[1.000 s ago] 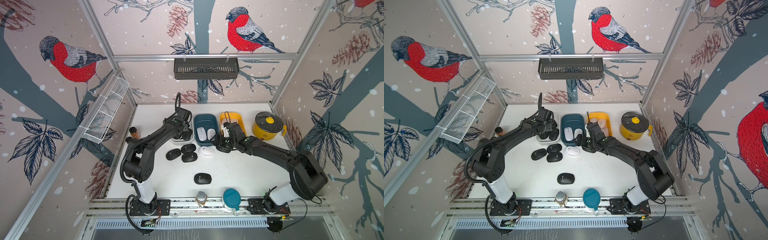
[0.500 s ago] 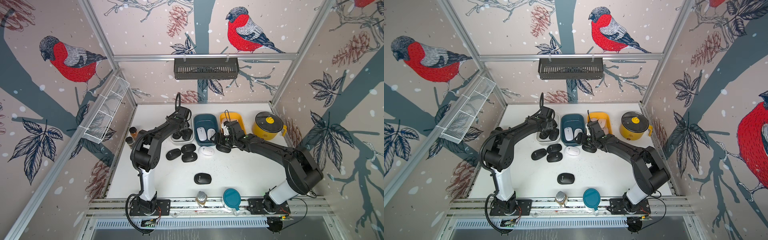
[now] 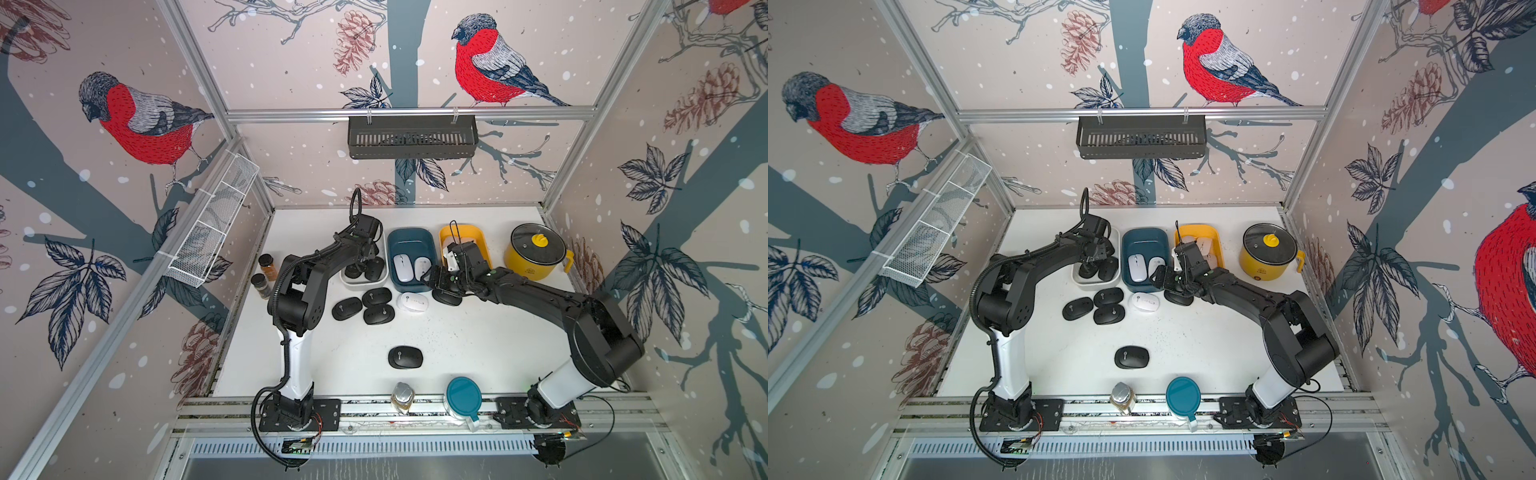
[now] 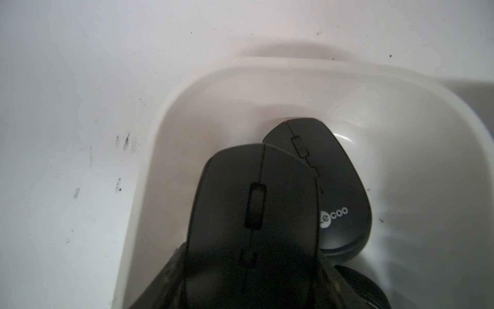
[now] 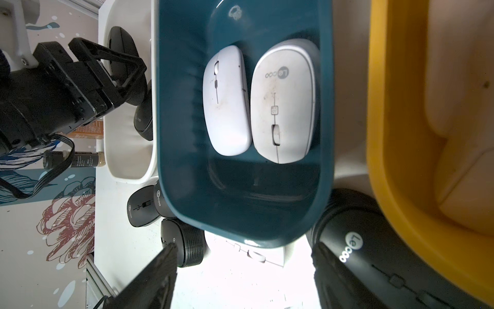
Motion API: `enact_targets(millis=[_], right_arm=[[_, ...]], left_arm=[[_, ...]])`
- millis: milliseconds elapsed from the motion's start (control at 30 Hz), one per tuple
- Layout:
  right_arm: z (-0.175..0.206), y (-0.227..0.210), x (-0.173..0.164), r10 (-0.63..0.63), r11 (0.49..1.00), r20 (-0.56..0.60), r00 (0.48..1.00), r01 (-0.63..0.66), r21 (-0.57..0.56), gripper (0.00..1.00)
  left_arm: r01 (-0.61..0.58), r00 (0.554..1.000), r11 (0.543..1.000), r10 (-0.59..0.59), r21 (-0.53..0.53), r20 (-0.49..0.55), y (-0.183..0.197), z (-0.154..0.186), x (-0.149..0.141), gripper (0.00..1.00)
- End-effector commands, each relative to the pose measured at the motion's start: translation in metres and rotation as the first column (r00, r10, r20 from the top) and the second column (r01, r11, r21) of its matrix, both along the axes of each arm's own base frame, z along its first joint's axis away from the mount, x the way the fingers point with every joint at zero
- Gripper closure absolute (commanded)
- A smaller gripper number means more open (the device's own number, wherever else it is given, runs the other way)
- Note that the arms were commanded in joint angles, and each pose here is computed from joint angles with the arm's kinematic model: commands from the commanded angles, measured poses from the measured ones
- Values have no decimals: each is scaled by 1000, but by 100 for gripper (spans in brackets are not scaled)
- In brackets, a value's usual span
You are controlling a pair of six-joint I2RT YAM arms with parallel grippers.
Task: Place the mice by color into the storage box
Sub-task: Place the mouse in the storage box, then pick up the mouse from the center of the board.
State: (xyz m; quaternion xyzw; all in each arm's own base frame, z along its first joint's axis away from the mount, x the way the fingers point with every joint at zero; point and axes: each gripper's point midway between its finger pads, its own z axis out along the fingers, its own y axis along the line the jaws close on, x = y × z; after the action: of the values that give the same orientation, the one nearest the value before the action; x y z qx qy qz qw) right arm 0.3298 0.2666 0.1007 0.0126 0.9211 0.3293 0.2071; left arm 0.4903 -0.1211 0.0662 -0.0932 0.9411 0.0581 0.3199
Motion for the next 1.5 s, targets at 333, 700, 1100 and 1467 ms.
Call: enact_targets(millis=[333, 700, 1100, 1467], right_arm=[[0, 3, 3, -1, 1000, 0, 1000, 1, 14, 20], [3, 2, 4, -8, 1000, 7, 1000, 8, 10, 21], [17, 7, -4, 84, 992, 131, 988, -70, -105, 21], [16, 41, -82, 430, 889, 302, 851, -339, -308, 21]], left_arm=[[-41, 999, 999, 41, 8, 17, 2, -3, 15, 42], [-43, 999, 999, 43, -33, 0, -5, 11, 19, 21], [40, 984, 993, -20, -112, 176, -24, 112, 8, 21], [121, 971, 982, -87, -147, 221, -35, 151, -62, 20]])
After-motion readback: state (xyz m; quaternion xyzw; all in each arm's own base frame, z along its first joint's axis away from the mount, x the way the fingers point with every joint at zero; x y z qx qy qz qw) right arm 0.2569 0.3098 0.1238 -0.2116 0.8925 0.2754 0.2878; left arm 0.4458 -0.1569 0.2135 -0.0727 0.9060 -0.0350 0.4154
